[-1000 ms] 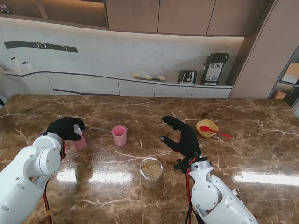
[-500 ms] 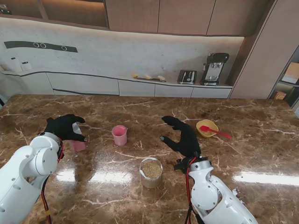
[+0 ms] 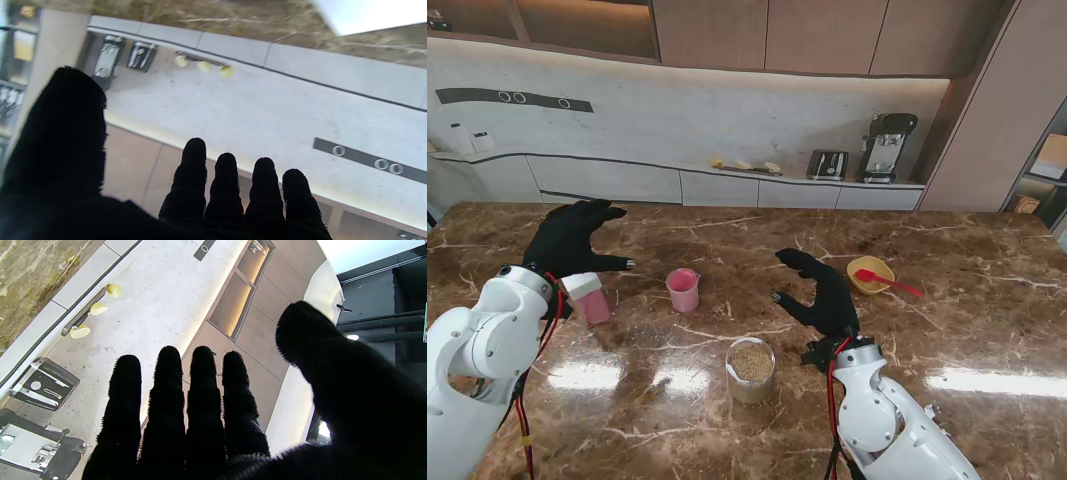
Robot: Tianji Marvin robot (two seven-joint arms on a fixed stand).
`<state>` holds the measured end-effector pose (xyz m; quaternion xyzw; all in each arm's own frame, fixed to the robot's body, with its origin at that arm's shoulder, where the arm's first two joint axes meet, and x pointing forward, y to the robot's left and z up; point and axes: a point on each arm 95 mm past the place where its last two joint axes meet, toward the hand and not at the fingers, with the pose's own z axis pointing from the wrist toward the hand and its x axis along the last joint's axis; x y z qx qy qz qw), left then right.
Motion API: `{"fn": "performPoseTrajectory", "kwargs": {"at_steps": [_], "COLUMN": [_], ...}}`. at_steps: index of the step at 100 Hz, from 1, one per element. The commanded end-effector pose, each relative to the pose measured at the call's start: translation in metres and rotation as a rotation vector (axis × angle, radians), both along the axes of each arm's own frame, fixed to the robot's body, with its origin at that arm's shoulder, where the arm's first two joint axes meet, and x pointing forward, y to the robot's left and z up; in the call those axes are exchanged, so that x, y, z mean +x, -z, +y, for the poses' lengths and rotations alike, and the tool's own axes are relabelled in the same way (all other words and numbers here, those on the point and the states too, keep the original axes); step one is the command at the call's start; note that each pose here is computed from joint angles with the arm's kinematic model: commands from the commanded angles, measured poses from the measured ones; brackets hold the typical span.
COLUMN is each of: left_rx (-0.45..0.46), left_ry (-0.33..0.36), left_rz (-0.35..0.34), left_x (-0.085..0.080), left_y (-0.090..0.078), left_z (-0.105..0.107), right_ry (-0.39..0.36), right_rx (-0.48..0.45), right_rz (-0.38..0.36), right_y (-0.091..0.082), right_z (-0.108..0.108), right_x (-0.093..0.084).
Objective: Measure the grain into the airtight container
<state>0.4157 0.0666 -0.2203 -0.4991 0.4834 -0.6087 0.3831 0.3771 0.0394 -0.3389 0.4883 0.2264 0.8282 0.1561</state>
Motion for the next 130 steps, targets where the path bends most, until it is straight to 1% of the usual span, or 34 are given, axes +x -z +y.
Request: {"fn": "performPoseTrajectory", "kwargs": {"at_steps": [1,12,24,39,47,57,65,76,91,107,112,123,130], "left_rx": [-0.017,-0.068,-0.133,-0.217,-0.255,-0.298,-0.327,-0.371,-0.444,-0.487,-0.491,-0.508,-0.501], "left_ry": [0.065,0.15,0.231,0.326,0.375,0.418,0.443,0.475,0.506,0.529,0.54,0.551,0.55], "left_rz": [-0.033,-0.026,-0.012,0.02,0.042,0.067,0.088,0.141,0.182,0.232,0.253,0.271,0.277], "left_x": [-0.008,-0.019,-0.029,-0.042,-0.049,-0.056,-0.06,-0.064,-0.068,-0.071,-0.072,-0.075,-0.078], "left_y": [-0.008,-0.011,-0.004,0.014,0.028,0.046,0.06,0.081,0.109,0.129,0.136,0.148,0.154], "left_z": [-0.018,-0.036,-0.055,-0.078,-0.087,-0.096,-0.098,-0.101,-0.107,-0.113,-0.114,-0.117,-0.116], "right_ry": [-0.008,-0.006,0.004,0.01,0.014,0.021,0.029,0.047,0.063,0.073,0.078,0.09,0.095], "right_rx": [-0.015,-0.029,-0.054,-0.116,-0.156,-0.211,-0.249,-0.289,-0.357,-0.423,-0.432,-0.442,-0.448], "right_rz": [0.018,0.031,0.059,0.066,0.076,0.095,0.112,0.126,0.129,0.132,0.131,0.129,0.13], "right_y": [0.005,0.007,0.011,0.005,0.003,0.003,0.003,0.003,0.002,0.0,-0.001,-0.002,-0.002], "right_z": [0.001,0.0,-0.003,-0.009,-0.012,-0.017,-0.021,-0.025,-0.027,-0.028,-0.029,-0.031,-0.032], "right_x": [-0.004,-0.005,-0.01,-0.017,-0.021,-0.026,-0.03,-0.034,-0.038,-0.043,-0.045,-0.049,-0.051]}}
